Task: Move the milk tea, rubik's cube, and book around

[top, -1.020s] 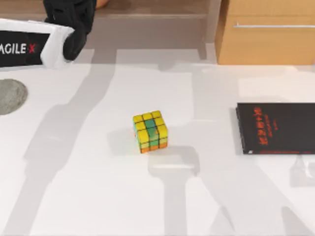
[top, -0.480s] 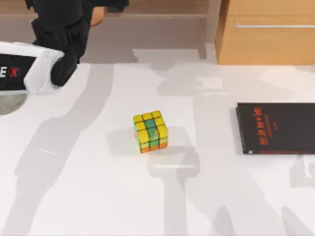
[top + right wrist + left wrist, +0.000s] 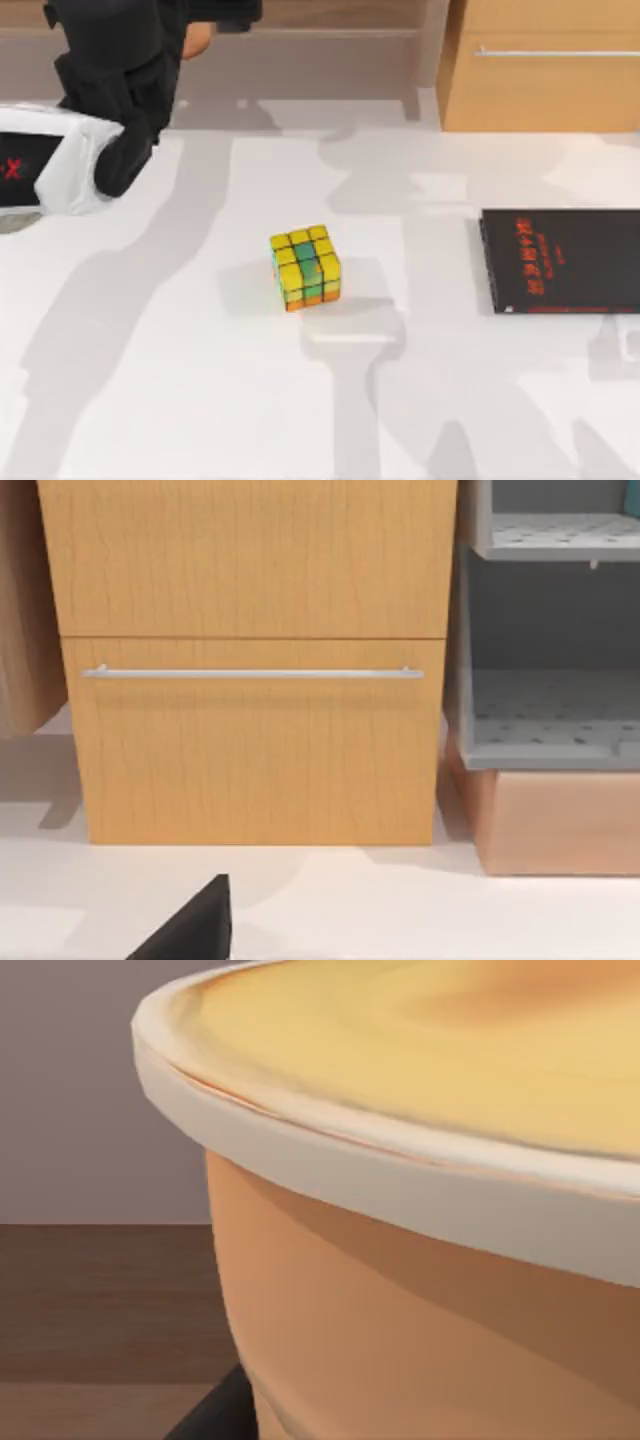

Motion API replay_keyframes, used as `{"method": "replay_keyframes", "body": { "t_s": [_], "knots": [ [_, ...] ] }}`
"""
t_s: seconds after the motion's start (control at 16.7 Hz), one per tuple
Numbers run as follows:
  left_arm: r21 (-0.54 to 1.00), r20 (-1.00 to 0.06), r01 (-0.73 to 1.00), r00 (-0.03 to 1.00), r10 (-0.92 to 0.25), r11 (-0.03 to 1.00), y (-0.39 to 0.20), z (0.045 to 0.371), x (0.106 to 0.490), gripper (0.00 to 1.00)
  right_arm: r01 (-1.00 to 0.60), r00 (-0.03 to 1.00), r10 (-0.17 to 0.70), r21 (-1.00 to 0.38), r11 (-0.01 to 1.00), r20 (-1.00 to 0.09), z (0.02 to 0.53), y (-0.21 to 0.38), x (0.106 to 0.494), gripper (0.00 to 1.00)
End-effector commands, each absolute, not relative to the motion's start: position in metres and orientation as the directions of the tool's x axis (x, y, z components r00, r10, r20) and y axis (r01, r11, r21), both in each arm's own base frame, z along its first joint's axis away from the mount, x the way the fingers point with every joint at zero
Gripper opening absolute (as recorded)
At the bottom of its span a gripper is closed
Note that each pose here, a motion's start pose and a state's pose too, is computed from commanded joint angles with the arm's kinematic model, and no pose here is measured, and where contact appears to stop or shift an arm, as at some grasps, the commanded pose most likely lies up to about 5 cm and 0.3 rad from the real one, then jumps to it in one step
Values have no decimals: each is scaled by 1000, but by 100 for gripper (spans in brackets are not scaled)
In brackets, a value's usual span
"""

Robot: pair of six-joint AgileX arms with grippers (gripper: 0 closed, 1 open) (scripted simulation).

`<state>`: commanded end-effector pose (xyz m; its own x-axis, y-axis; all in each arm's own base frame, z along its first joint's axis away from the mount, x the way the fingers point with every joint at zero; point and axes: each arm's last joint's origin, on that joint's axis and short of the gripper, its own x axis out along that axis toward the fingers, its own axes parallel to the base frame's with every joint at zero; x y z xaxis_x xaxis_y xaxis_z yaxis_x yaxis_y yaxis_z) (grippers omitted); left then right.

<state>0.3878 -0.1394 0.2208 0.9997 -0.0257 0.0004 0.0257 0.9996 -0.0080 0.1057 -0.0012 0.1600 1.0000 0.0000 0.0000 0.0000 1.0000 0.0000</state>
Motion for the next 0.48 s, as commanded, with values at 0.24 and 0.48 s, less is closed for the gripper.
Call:
{"method": "replay_keyframes", "body": {
  "t_s": [0.24, 0.48],
  "knots": [
    [-48, 72, 52, 996, -48, 998, -106, 225, 384, 0, 0, 1000, 0, 0, 1000, 0, 160, -1, 106, 100],
    [-62, 139, 105, 986, -96, 993, -43, 211, 374, 0, 0, 1000, 0, 0, 1000, 0, 160, -1, 106, 100]
  ]
}}
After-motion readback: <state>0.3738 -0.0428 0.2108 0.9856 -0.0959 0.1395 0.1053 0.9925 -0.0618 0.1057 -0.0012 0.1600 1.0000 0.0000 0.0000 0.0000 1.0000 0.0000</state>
